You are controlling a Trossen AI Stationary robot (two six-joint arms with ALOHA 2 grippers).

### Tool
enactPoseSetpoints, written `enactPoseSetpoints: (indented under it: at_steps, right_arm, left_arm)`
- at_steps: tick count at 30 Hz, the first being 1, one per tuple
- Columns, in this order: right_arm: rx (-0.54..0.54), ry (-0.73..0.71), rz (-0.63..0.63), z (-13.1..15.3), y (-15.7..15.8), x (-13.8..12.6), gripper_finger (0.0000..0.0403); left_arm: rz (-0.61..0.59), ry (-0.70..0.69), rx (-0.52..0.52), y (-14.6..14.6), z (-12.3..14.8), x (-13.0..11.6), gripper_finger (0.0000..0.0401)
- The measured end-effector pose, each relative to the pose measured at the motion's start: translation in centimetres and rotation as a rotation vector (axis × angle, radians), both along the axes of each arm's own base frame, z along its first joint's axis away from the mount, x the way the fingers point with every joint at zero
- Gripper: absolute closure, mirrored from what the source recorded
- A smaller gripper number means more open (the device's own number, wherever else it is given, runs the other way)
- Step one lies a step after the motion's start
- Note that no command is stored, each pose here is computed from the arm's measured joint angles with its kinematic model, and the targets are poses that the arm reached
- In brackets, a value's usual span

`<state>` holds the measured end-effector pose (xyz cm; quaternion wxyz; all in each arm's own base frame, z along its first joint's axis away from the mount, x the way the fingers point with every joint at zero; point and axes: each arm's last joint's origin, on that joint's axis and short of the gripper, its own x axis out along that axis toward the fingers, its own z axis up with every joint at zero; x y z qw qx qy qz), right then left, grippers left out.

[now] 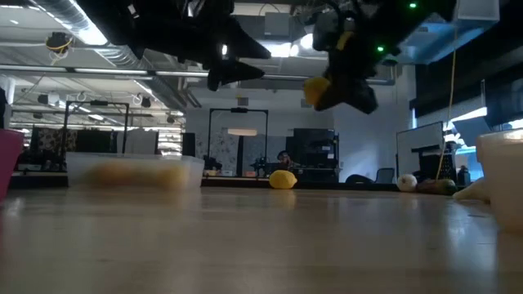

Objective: Sort produce into baskets
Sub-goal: Put the yellow lemon into the left white bin

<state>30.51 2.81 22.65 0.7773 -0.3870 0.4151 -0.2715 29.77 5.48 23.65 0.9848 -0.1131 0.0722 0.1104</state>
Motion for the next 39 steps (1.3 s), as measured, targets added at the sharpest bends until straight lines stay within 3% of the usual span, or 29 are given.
enactPoseSetpoints:
  at_steps: [5, 12, 18, 24, 31, 39]
  right_arm:
    - [-0.031, -0.055, 0.011, 1.1, -1.4, 1.1, 0.0243]
    - [0.246, -0.293, 0.071, 3.5, -2.2, 2.6, 0.0243]
    - [0.324, -0.345, 0.09, 3.4, -1.9, 3.0, 0.0242]
    - [0.328, -0.356, 0.087, 2.6, -1.9, 3.7, 0.0242]
    - [0.328, -0.406, 0.096, 2.8, -1.8, 4.2, 0.0242]
    - [0.349, -0.41, 0.113, 2.7, -1.3, 4.2, 0.0242]
  left_arm:
    - [0.067, -0.015, -0.029, 0.9, 0.1, -0.2, 0.015]
    - [0.073, -0.034, -0.052, 0.9, 0.2, -0.1, 0.015]
    - [0.045, -0.056, -0.06, 0.0, 0.4, 0.1, 0.015]
    - [0.041, -0.119, -0.054, -0.8, 0.8, 0.5, 0.015]
    - [0.064, -0.052, -0.089, -1.0, -1.3, 1.7, 0.015]
    - [0.068, -0.043, -0.074, -0.8, -1.5, 2.4, 0.0151]
